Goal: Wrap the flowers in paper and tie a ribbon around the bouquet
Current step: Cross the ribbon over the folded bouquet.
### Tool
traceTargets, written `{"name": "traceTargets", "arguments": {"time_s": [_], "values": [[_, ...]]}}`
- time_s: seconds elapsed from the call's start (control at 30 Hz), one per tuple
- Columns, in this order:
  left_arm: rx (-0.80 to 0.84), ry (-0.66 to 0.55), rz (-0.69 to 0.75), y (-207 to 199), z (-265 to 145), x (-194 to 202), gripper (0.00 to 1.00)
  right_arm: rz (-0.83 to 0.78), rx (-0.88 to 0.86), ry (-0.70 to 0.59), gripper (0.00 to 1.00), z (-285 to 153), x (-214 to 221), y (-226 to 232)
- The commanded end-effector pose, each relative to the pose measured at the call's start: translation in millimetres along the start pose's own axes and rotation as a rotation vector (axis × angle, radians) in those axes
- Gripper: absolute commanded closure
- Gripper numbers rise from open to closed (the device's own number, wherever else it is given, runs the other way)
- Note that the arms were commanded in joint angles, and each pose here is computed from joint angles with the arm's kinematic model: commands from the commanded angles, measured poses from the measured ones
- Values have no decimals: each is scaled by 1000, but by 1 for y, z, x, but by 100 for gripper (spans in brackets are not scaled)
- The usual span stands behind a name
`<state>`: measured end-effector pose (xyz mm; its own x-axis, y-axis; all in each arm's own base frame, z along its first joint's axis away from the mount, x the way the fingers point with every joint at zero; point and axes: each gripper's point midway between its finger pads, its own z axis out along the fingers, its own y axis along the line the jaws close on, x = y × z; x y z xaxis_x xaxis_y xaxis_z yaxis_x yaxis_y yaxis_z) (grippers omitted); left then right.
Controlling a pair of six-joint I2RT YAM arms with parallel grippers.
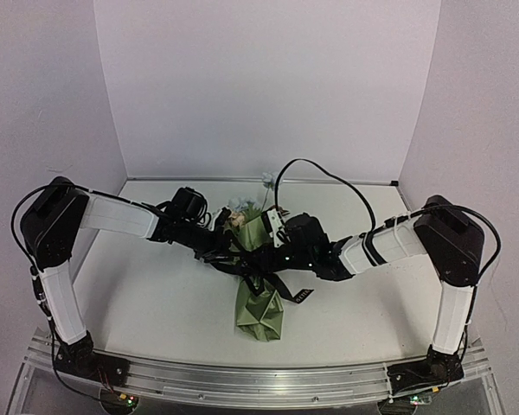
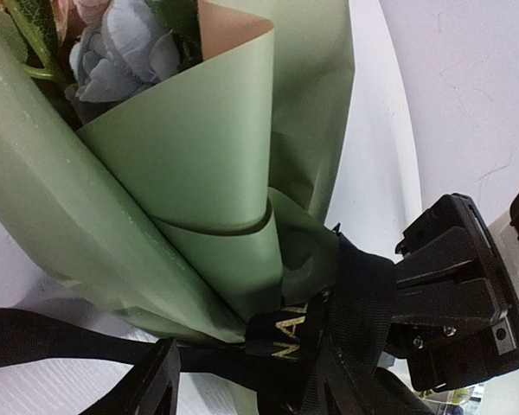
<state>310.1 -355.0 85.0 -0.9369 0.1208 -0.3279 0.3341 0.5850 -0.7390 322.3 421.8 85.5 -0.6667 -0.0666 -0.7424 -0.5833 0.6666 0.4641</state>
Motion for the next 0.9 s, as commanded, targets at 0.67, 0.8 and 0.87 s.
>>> {"name": "traceTargets", "arguments": {"time_s": [0.67,0.8,0.87], "values": [[123,-17,38,-27,9,-22,72,3,-40,-32,100,4,-13,9],[130,-11,33,-27,11,-21,83,6,-39,-34,100,2,-13,10],[129,-15,37,-28,9,-22,89,10,-37,-30,100,2,-12,9]]}}
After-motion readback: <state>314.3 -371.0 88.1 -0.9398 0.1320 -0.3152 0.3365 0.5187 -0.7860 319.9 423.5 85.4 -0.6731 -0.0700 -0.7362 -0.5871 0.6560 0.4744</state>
